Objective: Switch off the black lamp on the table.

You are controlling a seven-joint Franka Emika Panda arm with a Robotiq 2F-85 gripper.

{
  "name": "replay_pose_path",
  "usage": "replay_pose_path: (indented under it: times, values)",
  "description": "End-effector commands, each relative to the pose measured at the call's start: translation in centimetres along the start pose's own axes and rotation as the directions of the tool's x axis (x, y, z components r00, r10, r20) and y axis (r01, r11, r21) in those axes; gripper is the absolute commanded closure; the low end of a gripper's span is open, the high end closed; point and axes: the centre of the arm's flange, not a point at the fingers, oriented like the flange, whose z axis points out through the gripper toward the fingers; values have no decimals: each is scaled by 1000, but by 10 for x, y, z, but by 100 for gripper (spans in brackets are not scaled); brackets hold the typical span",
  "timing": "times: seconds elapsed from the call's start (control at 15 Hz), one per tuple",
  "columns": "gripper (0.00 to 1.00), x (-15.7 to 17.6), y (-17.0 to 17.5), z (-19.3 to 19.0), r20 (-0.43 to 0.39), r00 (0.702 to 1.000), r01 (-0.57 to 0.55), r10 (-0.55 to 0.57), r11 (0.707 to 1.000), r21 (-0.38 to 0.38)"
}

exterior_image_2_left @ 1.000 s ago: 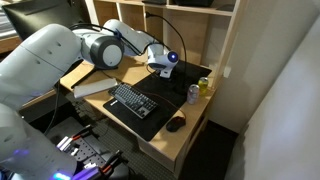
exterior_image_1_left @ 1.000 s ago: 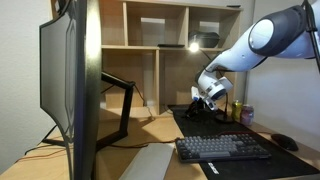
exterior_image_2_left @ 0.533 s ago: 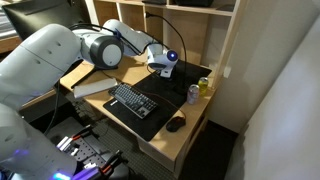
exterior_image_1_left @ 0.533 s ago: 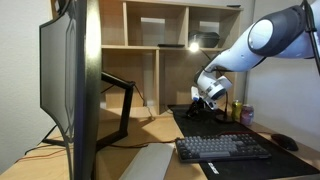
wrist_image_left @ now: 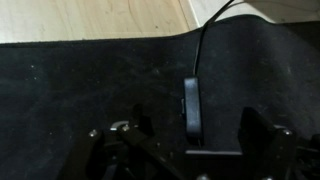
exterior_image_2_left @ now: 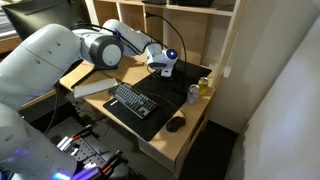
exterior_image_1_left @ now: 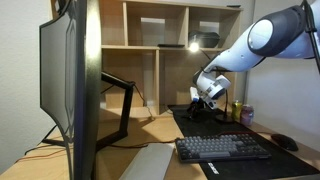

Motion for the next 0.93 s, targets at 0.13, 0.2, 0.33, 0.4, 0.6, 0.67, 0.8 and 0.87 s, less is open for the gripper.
replay_pose_path:
  times: [0.13,0.2,0.33,0.4,0.6,0.67,0.8,0.87]
  values:
    - [0,-6,-1,12,52,996,-74,76,996,-43]
    - [0,-6,-1,12,45,995,-83,85,995,-47]
    - [27,-7,0,10,32,992,-116,118,991,-69]
    - [33,-7,0,11,30,991,-125,127,989,-77]
    - [55,-6,1,10,15,990,-138,140,986,-93]
    - [61,-5,1,10,8,990,-140,142,985,-96]
    - [75,-5,0,10,-12,989,-149,148,985,-93]
    - [84,-4,0,9,-22,988,-154,152,984,-90]
